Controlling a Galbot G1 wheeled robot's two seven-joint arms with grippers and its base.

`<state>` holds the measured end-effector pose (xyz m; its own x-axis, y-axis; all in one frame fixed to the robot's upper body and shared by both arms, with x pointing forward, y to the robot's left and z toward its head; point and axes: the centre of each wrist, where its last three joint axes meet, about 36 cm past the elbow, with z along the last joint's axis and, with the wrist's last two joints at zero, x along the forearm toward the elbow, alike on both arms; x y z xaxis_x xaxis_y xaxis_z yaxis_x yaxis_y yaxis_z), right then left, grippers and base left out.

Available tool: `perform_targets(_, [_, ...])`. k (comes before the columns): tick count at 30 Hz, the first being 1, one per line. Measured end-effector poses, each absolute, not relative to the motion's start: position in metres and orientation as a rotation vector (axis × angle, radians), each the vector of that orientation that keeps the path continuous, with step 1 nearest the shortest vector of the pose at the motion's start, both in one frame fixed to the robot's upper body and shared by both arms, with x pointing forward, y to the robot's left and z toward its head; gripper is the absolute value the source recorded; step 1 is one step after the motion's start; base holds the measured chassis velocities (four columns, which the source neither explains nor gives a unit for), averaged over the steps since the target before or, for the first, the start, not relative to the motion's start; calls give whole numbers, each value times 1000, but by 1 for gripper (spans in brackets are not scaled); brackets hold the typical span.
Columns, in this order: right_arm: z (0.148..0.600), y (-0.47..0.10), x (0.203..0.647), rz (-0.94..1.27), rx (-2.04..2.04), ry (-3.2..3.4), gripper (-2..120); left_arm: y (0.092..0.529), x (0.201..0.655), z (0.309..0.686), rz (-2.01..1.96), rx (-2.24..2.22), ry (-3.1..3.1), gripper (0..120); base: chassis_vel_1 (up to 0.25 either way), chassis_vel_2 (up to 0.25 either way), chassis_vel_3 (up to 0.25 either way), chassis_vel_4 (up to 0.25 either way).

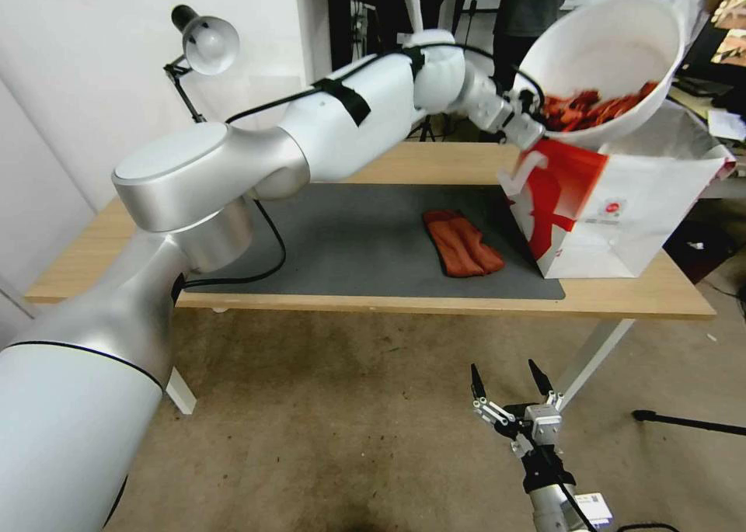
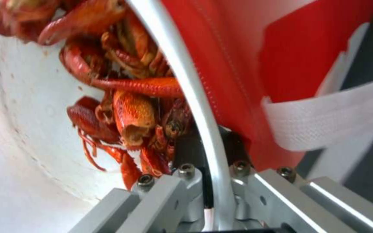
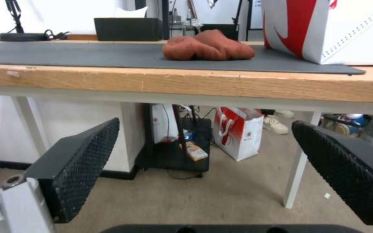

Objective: Sweep shrimp from table into container with towel, then put container into takeout bag.

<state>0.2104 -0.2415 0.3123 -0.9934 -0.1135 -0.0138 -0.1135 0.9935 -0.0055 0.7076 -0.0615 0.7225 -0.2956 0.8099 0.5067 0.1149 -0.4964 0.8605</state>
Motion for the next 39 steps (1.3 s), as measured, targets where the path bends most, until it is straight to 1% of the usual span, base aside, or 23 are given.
perform_targets(6, [310, -242, 211, -9, -178, 3126, 100, -66, 703, 723, 1862, 1449, 1136, 0, 0, 0, 0, 0])
perform_targets(8, [308, -242, 211, -12, -178, 3130, 100, -68, 701, 723, 1851, 1436, 1146, 11, 0, 0, 0, 0])
perform_targets(9, [308, -242, 211, -12, -178, 3130, 100, -68, 701, 723, 1851, 1436, 1146, 11, 0, 0, 0, 0])
perform_targets(11, [307, -242, 211, -13, -177, 3132, 100, -73, 695, 724, 1828, 1439, 1147, 20, 0, 0, 0, 0])
perform_targets(12, [307, -242, 211, -13, -177, 3132, 100, -73, 695, 724, 1828, 1439, 1147, 20, 0, 0, 0, 0])
perform_targets(14, [306, -242, 212, -13, -177, 3132, 100, -76, 691, 725, 1805, 1443, 1154, 32, 0, 0, 0, 0])
perform_targets(15, [306, -242, 212, -12, -177, 3134, 100, -77, 691, 726, 1799, 1443, 1160, 36, 0, 0, 0, 0])
perform_targets(16, [306, -242, 212, -12, -177, 3134, 100, -77, 691, 726, 1799, 1443, 1160, 36, 0, 0, 0, 0])
perform_targets(17, [305, -241, 212, -12, -178, 3135, 100, -77, 691, 726, 1794, 1442, 1167, 39, 0, 0, 0, 0])
perform_targets(18, [305, -241, 212, -12, -180, 3137, 100, -77, 691, 726, 1787, 1442, 1177, 46, 0, 0, 0, 0])
perform_targets(19, [305, -241, 212, -12, -180, 3137, 100, -77, 691, 726, 1787, 1442, 1177, 46, 0, 0, 0, 0])
perform_targets(21, [304, -241, 212, -13, -183, 3137, 100, -76, 691, 727, 1765, 1439, 1203, 57, 0, 0, 0, 0])
perform_targets(22, [304, -241, 212, -13, -183, 3137, 100, -76, 691, 727, 1765, 1439, 1203, 57, 0, 0, 0, 0])
perform_targets(23, [304, -240, 212, -12, -184, 3138, 100, -76, 691, 727, 1738, 1436, 1228, 64, 0, 0, 0, 0])
perform_targets(25, [305, -239, 212, -6, -189, 3138, 100, -76, 691, 727, 1707, 1435, 1258, 72, 0, 0, 0, 0])
perform_targets(26, [305, -239, 212, -6, -189, 3138, 100, -76, 691, 727, 1707, 1435, 1258, 72, 0, 0, 0, 0])
perform_targets(28, [305, -238, 213, -5, -196, 3136, 100, -76, 692, 723, 1671, 1431, 1296, 84, 0, 0, 0, 0])
perform_targets(29, [305, -238, 213, -5, -196, 3136, 100, -76, 692, 723, 1671, 1431, 1296, 84, 0, 0, 0, 0])
perform_targets(31, [304, -238, 216, -8, -200, 3135, 100, -75, 692, 722, 1623, 1421, 1351, 93, 0, 0, 0, 0])
perform_targets(32, [304, -238, 216, -8, -200, 3135, 100, -75, 692, 722, 1623, 1421, 1351, 93, 0, 0, 0, 0])
perform_targets(33, [303, -239, 217, -8, -201, 3136, 100, -74, 693, 723, 1585, 1413, 1401, 98, 0, 0, 0, 0])
perform_targets(34, [303, -239, 219, -8, -203, 3137, 100, -72, 695, 724, 1538, 1402, 1461, 99, 0, 0, 0, 0])
perform_targets(39, [303, -239, 224, -11, -205, 3141, 100, -63, 701, 720, 1353, 1338, 1718, 100, 0, 0, 0, 0])
